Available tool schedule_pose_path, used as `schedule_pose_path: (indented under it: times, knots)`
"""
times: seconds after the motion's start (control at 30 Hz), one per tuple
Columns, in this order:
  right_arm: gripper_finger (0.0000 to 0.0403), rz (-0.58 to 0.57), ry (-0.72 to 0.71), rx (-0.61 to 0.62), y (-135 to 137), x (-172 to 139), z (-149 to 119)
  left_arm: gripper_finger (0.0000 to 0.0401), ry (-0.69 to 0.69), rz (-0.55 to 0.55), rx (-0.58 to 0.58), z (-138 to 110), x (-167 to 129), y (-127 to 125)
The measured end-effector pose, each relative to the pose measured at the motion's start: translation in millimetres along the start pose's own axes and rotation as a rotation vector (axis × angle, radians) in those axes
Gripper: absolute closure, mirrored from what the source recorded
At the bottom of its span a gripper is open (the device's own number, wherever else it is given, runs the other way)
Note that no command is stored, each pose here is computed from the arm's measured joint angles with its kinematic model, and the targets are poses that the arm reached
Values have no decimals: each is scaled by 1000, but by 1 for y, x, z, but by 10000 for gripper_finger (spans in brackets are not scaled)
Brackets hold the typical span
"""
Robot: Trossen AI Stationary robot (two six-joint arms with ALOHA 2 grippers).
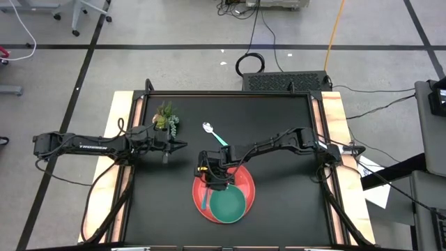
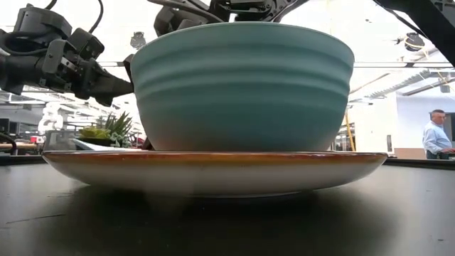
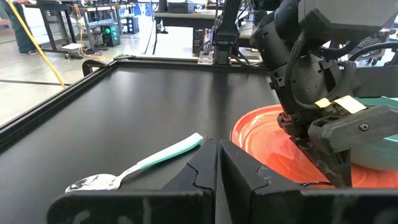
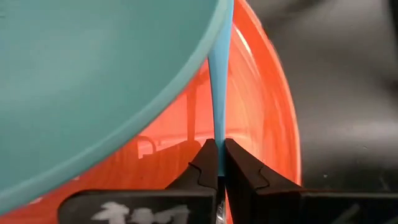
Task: Set table place
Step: Put the blue fork on the orange plate to the left of the green bowl
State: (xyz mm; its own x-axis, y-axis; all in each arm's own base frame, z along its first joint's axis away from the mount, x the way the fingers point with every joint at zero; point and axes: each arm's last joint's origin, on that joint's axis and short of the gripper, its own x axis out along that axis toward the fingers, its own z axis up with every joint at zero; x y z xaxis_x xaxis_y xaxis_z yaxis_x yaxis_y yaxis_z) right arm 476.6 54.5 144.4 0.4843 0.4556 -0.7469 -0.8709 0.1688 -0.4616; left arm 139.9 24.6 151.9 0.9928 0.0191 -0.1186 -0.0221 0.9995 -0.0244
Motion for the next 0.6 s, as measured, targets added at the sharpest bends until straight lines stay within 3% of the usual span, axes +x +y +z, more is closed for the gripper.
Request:
schedule_pose_path:
  times: [0.6]
  knots:
    - [403,-5,8,11,-1,-2,-5,375,0,0,0,0,0,0]
